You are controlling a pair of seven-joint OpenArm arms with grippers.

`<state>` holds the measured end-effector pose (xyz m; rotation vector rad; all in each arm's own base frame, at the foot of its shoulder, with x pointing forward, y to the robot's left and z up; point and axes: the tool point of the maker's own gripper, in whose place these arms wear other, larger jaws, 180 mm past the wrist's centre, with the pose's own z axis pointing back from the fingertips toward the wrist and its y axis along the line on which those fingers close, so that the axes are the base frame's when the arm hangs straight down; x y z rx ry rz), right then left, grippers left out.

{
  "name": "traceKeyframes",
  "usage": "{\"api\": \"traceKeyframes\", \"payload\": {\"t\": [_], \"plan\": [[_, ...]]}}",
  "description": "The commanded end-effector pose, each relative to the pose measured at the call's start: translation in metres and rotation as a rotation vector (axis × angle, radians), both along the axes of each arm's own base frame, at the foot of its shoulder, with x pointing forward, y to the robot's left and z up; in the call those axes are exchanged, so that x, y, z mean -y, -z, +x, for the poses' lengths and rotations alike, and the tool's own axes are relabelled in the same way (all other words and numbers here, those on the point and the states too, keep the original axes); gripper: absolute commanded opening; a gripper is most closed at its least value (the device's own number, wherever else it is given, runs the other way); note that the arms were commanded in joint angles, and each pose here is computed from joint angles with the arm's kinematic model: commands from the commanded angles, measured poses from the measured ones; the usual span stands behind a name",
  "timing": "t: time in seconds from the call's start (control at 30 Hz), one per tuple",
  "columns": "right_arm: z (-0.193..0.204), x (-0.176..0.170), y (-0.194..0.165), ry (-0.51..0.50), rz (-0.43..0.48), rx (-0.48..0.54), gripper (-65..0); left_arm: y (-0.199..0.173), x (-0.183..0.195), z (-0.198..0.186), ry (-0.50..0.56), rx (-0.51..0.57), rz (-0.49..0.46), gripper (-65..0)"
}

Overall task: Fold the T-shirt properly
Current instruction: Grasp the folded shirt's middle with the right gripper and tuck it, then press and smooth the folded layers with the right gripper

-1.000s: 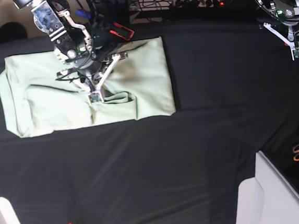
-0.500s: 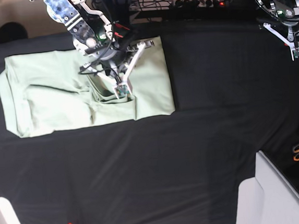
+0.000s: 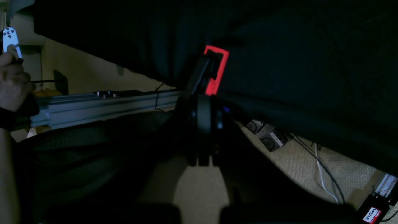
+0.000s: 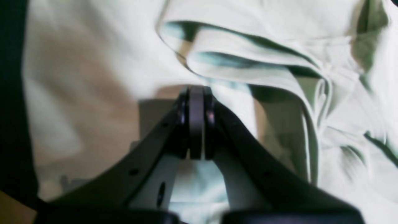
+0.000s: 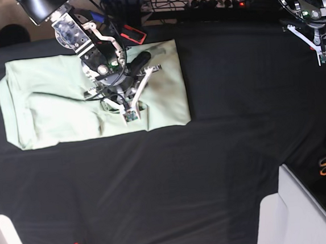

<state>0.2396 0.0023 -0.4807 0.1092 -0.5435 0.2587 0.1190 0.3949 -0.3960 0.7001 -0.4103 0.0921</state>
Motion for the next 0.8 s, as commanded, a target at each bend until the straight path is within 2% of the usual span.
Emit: {"api": "traceKeyframes", "payload": {"t": [0.0, 0.37, 0.63, 0.77], "plan": [[0.011, -0.001, -0.008, 0.006, 0.007, 0.039, -65.0, -0.011, -0.008, 0.003, 0.004, 0.017, 0.037, -65.0], [0.041, 0.002, -0.019, 0.006, -0.010, 0.085, -65.0, -0.011, -0.008, 0.002, 0.002, 0.016, 0.038, -65.0], [0.060, 0.014, -0.012, 0.008, -0.057, 0.087, -65.0, -0.010, -0.008, 0.002, 0.002, 0.015, 0.037, -65.0], [0.074, 0.020, -0.018, -0.039, -0.069, 0.123, -65.0, -0.010, -0.008, 0.002, 0.003, 0.015, 0.037, -65.0]]}}
